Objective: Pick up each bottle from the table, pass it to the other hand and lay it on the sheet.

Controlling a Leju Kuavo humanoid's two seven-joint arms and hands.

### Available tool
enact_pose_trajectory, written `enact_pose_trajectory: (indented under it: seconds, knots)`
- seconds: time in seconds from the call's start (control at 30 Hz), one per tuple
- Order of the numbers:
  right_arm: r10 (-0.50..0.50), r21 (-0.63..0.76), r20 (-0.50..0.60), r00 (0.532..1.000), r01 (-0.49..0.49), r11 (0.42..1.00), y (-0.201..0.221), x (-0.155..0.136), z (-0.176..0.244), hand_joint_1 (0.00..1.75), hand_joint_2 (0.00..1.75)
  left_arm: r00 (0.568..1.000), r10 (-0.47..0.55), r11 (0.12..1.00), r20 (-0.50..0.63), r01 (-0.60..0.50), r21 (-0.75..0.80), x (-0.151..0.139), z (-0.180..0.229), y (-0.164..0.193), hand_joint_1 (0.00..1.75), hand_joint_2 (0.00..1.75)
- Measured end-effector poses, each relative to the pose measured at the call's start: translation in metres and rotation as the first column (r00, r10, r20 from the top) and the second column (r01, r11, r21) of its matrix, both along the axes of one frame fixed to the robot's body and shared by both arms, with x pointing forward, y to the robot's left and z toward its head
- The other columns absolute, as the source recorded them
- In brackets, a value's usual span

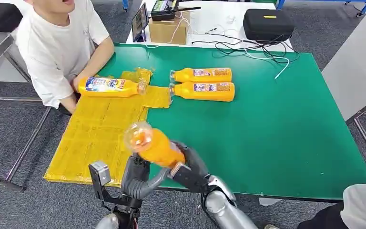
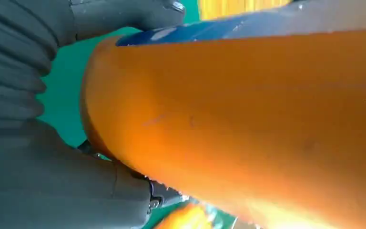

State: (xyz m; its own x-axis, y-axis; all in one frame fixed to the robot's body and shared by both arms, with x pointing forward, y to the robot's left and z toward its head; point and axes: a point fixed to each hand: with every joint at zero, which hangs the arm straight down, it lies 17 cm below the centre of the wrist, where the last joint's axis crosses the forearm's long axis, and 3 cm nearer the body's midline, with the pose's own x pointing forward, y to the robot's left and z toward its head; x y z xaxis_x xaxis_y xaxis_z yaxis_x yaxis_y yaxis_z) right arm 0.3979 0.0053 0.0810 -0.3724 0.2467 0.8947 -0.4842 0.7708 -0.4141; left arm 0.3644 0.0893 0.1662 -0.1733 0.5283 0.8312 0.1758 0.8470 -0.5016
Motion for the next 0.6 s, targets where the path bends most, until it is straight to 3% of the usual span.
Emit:
enact_pose_trajectory:
  seconds: [0.23,0.37,0.6]
  knots:
    - [0.055,-0.021,0.013,0.998,-0.055,0.998,0.021,-0.012,0.001,1.75,1.75,0.987,0.127,0.986,0.101,-0.136,0.094,0.004,0.019,0.016,0.0,1.75]
    - [0.072,-0.098,0.03,0.997,-0.069,0.993,0.032,-0.014,-0.003,1.75,1.75,0.957,0.232,0.946,0.175,-0.264,0.189,0.005,0.028,0.029,0.0,1.75]
    - [0.094,-0.198,0.051,0.994,-0.082,0.977,0.045,-0.009,-0.003,1.75,1.75,0.95,0.266,0.936,0.162,-0.295,0.192,0.008,0.027,0.034,0.0,1.75]
